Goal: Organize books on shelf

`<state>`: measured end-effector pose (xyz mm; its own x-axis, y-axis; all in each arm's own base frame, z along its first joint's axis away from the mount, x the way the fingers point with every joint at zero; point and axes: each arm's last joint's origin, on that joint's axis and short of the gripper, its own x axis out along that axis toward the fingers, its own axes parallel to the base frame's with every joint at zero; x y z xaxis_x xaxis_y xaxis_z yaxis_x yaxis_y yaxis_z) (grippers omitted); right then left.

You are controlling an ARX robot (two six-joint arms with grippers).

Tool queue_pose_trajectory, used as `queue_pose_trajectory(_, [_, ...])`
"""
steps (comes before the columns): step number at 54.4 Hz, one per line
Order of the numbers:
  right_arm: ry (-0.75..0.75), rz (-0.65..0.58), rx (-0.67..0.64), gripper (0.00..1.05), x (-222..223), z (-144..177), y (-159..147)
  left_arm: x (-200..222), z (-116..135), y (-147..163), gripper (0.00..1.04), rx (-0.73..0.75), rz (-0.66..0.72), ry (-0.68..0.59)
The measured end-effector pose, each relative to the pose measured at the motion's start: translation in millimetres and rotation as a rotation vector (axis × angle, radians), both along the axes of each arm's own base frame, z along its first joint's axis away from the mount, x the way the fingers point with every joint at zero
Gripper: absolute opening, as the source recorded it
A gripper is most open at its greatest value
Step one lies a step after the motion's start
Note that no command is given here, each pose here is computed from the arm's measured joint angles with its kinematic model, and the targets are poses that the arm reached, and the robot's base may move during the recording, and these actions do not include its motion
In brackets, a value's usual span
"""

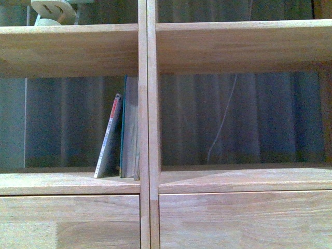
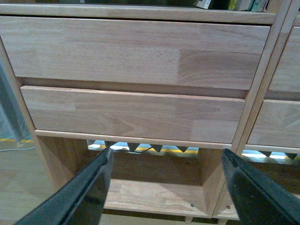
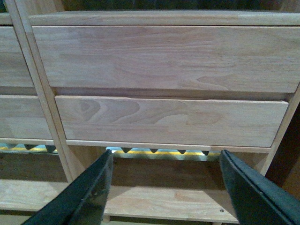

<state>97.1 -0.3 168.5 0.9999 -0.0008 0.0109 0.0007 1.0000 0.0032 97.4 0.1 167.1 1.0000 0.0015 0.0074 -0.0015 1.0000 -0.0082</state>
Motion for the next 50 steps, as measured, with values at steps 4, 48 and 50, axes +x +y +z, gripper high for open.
queue_pose_trajectory(4, [0.000,0.000,0.000,0.90,0.0,0.0,0.0,0.0,0.0,0.0,1.00,0.002,0.000,0.000])
queue_pose_trajectory(48, [0.000,0.000,0.000,0.98,0.0,0.0,0.0,0.0,0.0,0.0,0.98,0.003,0.000,0.000])
queue_pose_trajectory(50, [0.000,0.000,0.000,0.98,0.0,0.0,0.0,0.0,0.0,0.0,0.98,0.003,0.000,0.000])
